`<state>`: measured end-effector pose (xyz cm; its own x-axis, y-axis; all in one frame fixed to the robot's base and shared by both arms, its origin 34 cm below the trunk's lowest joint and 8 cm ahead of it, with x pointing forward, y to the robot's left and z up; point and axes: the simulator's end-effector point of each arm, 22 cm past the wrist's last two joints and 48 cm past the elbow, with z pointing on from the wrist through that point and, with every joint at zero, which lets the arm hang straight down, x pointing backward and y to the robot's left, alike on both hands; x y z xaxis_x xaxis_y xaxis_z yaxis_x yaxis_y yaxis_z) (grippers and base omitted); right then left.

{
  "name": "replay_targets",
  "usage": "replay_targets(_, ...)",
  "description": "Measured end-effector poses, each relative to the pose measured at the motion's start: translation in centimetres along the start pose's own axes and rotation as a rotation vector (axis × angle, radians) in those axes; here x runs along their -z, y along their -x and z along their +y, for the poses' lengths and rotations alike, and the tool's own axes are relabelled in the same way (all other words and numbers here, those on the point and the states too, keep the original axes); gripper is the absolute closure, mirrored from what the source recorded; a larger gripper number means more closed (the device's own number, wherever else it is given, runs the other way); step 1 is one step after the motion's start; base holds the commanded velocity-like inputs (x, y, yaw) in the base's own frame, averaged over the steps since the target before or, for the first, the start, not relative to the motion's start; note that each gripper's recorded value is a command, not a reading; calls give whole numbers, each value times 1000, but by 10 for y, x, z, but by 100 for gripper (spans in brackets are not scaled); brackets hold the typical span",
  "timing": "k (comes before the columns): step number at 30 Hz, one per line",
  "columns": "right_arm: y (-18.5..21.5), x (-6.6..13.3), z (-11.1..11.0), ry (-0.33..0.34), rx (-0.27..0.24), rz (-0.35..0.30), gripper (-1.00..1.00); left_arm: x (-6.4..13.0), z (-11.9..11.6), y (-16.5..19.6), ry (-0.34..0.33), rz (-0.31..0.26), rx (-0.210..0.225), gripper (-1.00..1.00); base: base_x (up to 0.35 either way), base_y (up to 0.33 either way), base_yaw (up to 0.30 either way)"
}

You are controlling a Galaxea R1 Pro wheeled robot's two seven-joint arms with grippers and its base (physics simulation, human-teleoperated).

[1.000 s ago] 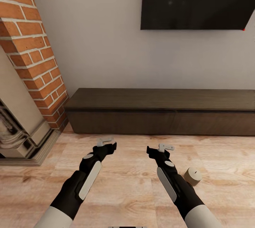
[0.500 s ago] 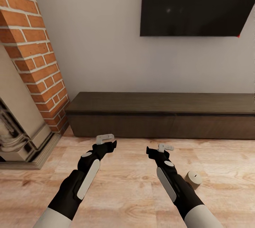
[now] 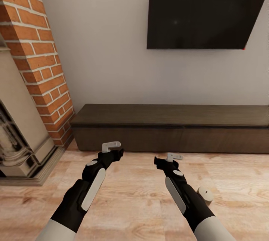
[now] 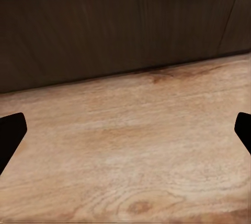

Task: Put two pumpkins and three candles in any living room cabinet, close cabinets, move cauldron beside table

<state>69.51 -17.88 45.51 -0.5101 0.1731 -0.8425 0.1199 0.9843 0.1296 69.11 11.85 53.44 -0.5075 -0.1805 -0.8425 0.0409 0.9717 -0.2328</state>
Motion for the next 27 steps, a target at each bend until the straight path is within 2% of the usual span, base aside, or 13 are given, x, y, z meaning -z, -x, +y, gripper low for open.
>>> replay_targets(3, 6, 4, 1, 3, 2, -7, -100, 4, -2, 6, -4, -9, -2, -100, 0, 0, 0)
replay_targets(10, 22, 13, 4, 8, 2, -33, -100, 14, -8, 8, -14, 25, -26, -100, 0, 0, 0)
replay_targets(14, 31, 18, 6, 12, 1, -49, -100, 19, -14, 11, -31, 44, -19, -100, 0, 0, 0)
replay_targets(22, 50, 29, 9, 19, 1, -85, -100, 31, -19, 25, -39, 45, -32, -100, 0, 0, 0)
replay_targets(27, 61, 36, 10, 21, 0, -106, -100, 38, -10, 38, -26, 35, -9, -100, 0, 0, 0)
